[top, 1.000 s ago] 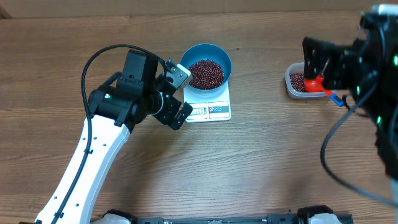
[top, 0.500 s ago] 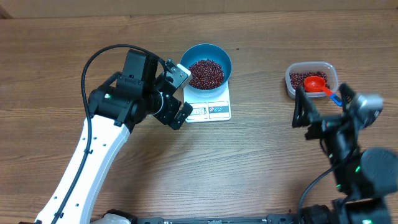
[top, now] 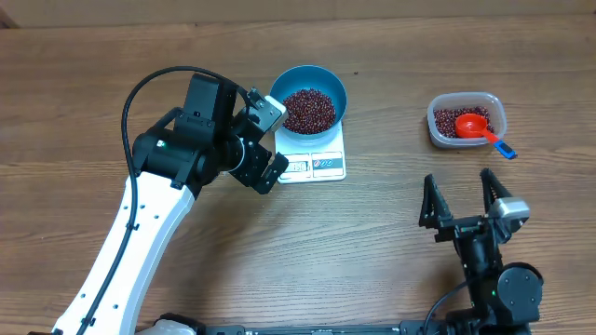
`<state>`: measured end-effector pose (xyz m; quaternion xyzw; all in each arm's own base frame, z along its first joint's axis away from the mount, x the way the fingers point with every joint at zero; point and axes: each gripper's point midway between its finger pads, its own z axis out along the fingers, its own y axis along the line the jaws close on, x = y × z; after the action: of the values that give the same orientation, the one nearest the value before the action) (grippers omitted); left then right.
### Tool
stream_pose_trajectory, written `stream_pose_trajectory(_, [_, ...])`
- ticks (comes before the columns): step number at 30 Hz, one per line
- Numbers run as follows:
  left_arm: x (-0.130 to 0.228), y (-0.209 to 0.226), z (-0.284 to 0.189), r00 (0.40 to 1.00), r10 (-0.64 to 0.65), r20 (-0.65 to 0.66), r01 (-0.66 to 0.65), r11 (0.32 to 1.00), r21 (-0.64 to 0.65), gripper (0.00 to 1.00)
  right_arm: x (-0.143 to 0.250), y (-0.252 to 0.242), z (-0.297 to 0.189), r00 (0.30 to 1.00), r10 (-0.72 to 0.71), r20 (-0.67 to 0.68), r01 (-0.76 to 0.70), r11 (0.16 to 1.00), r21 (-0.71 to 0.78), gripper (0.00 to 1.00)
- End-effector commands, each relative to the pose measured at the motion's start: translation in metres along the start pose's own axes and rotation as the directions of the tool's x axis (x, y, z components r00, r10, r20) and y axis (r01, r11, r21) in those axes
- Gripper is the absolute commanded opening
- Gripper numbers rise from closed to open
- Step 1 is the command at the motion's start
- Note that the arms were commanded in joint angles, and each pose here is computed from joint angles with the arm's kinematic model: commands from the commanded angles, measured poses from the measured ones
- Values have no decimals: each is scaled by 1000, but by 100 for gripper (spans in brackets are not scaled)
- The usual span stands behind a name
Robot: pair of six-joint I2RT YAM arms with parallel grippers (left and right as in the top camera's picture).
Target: Scoop item into bowl and weigh 150g on scale
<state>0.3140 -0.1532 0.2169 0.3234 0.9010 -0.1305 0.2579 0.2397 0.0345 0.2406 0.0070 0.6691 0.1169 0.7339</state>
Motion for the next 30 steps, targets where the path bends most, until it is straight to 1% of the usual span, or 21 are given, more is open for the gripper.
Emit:
stream_pose_trajectory(1, [-8,-1,-8,999,-3,34,3,1000,4,99,5,1,-3,1000,1,20,0,1000,-13,100])
stream_pose_trajectory(9, [-8,-1,-8,999,-3,34,3,1000,4,100,47,-6,-1,999,1,-32,-1,1000,-4,100])
stream_pose_trajectory(12, [-8,-1,-8,999,-3,34,3,1000,4,100,58,-8,-2,997,5,-76,-5,1000,4,100])
stream_pose_trajectory(14, [-8,-1,-8,999,-3,34,3,1000,4,99,71,-10,-3,992,7,-129,-6,1000,13,100])
stream_pose_trajectory(30, [-8,-1,-8,999,-3,35,3,1000,4,100,71,-10,-3,991,7,-132,-5,1000,14,100])
